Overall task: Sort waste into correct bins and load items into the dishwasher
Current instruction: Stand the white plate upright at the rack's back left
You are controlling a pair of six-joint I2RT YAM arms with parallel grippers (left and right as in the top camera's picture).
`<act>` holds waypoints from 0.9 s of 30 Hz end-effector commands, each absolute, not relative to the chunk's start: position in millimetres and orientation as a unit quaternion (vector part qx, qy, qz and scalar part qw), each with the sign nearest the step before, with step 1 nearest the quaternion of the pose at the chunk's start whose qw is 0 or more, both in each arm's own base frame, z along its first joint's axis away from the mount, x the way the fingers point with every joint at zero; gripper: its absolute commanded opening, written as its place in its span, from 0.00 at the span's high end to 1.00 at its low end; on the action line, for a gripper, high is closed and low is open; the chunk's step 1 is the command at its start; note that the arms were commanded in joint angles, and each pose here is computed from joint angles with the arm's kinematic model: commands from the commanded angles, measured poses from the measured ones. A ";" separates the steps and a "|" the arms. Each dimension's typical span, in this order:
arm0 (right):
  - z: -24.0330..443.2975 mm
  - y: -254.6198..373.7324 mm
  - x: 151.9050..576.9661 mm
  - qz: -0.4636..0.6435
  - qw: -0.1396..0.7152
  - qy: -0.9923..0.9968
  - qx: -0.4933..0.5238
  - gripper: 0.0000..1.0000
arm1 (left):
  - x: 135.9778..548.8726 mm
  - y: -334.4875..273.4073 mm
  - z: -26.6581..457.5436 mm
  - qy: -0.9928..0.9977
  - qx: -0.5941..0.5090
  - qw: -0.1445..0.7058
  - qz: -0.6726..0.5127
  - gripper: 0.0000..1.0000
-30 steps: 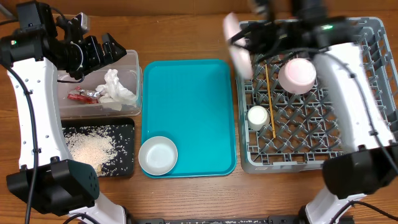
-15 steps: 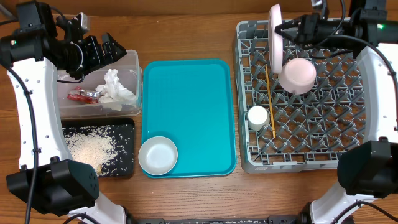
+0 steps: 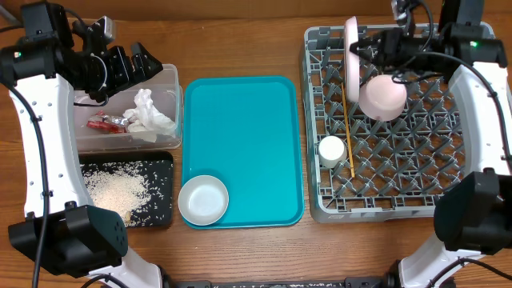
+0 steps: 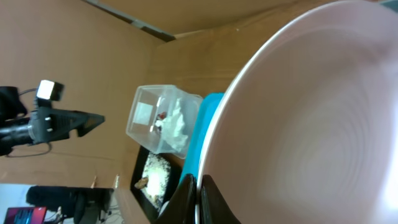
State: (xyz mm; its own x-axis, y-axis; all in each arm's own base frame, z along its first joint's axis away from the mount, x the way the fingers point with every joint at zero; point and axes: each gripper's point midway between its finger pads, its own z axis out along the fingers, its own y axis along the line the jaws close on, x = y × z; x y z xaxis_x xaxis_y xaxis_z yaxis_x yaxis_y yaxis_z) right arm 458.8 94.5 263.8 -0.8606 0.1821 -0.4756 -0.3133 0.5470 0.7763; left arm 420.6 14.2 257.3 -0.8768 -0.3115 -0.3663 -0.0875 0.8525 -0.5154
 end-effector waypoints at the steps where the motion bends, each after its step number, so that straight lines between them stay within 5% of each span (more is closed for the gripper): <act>1: 257.9 92.8 459.3 0.473 0.262 0.841 -0.029 0.96 | 422.5 12.1 265.7 0.933 -0.096 0.236 -0.254 0.00; 10: 244.0 89.8 467.2 0.473 0.262 0.842 0.000 0.96 | 422.5 12.1 265.7 0.933 -0.096 0.236 -0.254 0.00; 19: 293.9 110.9 458.7 0.588 0.250 0.768 -0.043 0.96 | 422.5 12.1 265.7 0.933 -0.096 0.236 -0.254 0.00; 27: 279.3 106.2 462.0 0.555 0.261 0.789 -0.037 0.96 | 422.5 12.1 265.7 0.933 -0.096 0.236 -0.254 0.00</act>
